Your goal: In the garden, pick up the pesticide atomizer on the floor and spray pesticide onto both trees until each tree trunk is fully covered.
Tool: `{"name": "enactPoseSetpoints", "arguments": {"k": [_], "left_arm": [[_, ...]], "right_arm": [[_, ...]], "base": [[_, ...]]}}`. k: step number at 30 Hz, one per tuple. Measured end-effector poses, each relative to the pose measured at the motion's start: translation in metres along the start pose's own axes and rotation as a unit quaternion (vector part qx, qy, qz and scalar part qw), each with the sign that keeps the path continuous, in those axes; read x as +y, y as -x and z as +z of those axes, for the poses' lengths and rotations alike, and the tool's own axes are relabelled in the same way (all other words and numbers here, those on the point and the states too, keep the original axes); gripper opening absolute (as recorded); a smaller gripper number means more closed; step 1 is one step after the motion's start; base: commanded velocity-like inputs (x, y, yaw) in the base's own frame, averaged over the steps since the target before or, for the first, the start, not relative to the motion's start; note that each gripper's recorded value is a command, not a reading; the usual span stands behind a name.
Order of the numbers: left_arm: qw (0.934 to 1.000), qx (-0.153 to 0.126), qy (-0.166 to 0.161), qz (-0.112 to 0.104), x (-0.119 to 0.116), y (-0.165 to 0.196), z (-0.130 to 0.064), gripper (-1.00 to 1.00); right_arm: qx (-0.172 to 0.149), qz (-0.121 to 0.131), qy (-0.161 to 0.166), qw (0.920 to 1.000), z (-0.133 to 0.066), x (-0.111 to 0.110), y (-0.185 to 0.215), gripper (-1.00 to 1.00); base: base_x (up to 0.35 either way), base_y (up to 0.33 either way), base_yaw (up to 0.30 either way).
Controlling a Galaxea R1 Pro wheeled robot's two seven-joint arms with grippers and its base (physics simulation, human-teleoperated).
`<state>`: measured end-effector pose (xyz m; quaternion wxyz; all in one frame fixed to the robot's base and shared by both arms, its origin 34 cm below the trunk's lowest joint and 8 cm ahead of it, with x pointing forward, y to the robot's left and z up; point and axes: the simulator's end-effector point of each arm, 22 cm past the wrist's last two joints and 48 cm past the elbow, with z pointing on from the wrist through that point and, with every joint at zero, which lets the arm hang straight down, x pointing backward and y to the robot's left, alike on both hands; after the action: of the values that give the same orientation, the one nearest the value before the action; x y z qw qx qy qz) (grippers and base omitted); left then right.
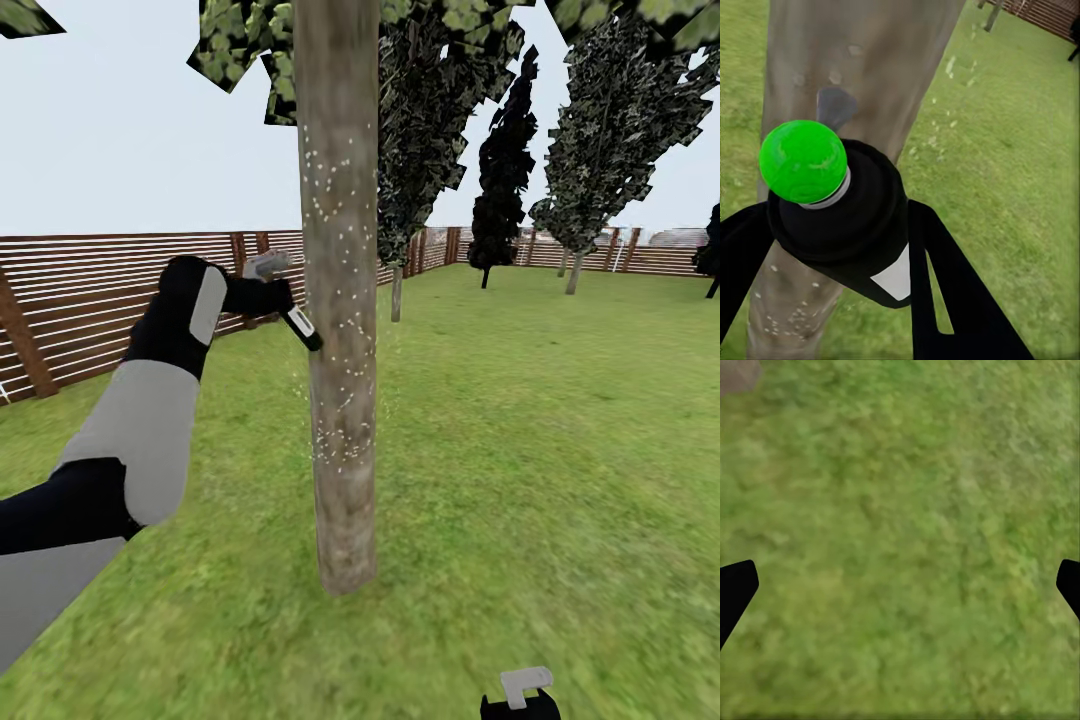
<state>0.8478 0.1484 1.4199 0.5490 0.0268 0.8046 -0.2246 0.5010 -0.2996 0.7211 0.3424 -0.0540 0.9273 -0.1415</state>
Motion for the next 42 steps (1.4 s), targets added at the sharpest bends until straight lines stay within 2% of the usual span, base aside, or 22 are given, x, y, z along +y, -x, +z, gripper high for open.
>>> {"name": "enactPoseSetpoints", "arguments": {"k": [2, 7, 8, 10, 12, 16, 19, 21, 23, 26, 27, 30, 42], "left_arm": [[0.9999, 0.009, 0.004, -0.006, 0.006, -0.007, 0.005, -1.00], [0.9960, 0.078, 0.027, -0.034, 0.043, -0.104, 0.062, -1.00], [0.9943, 0.095, 0.039, -0.028, 0.054, -0.133, 0.073, -1.00], [0.9927, 0.107, 0.055, -0.012, 0.066, -0.161, 0.081, -1.00], [0.9899, 0.117, 0.075, 0.026, 0.083, -0.198, 0.089, -1.00], [0.9891, 0.118, 0.079, 0.036, 0.086, -0.206, 0.090, -1.00], [0.9870, 0.124, 0.087, 0.053, 0.093, -0.218, 0.089, -1.00], [0.9877, 0.118, 0.087, 0.055, 0.097, -0.231, 0.092, -1.00], [0.9895, 0.102, 0.086, 0.055, 0.108, -0.275, 0.097, -1.00], [0.9901, 0.098, 0.087, 0.051, 0.123, -0.354, 0.092, -1.00], [0.9881, 0.117, 0.090, 0.044, 0.129, -0.400, 0.085, -1.00], [0.9863, 0.132, 0.092, 0.037, 0.134, -0.445, 0.074, -1.00], [0.9845, 0.143, 0.096, 0.030, 0.138, -0.475, 0.064, -1.00]], "right_arm": [[0.000, 0.000, 0.000, 1.0000, 0.000, 0.000, 0.000, 1.00], [0.000, 0.000, 0.000, 1.0000, 0.000, 0.000, 0.001, 1.00], [0.001, 0.000, 0.000, 1.0000, 0.001, 0.000, 0.000, 1.00], [0.000, 0.000, 0.000, 1.0000, 0.000, 0.000, 0.000, 1.00], [0.000, 0.000, 0.000, 1.0000, 0.001, 0.000, 0.000, 1.00], [0.000, 0.000, 0.000, 1.0000, 0.000, 0.000, 0.000, 1.00], [-0.002, 0.001, 0.000, 1.0000, 0.000, 0.000, 0.001, 1.00], [0.000, 0.001, -0.001, 1.0000, 0.000, -0.001, 0.000, 1.00], [0.030, -0.006, -0.005, 0.9995, -0.004, -0.006, -0.030, 1.00], [0.049, -0.011, -0.007, 0.9987, -0.007, -0.008, -0.047, 1.00], [0.052, -0.012, -0.007, 0.9985, -0.007, -0.008, -0.050, 1.00], [0.056, -0.015, -0.007, 0.9983, -0.009, -0.009, -0.053, 1.00], [0.067, -0.019, -0.007, 0.9976, -0.011, -0.010, -0.063, 1.00]], "base": [[0.000, 0.000, 0.000], [-0.064, 0.013, 0.000], [-0.254, 0.082, 0.000], [-0.299, 0.105, 0.000], [-0.334, 0.123, 0.000], [-0.342, 0.126, 0.000], [-0.149, 0.057, 0.000], [-0.066, 0.033, 0.000], [-0.184, 0.155, 0.000], [-0.235, 0.211, 0.000], [-0.220, 0.227, 0.000], [-0.091, 0.111, 0.000], [0.054, 0.249, 0.000]]}}
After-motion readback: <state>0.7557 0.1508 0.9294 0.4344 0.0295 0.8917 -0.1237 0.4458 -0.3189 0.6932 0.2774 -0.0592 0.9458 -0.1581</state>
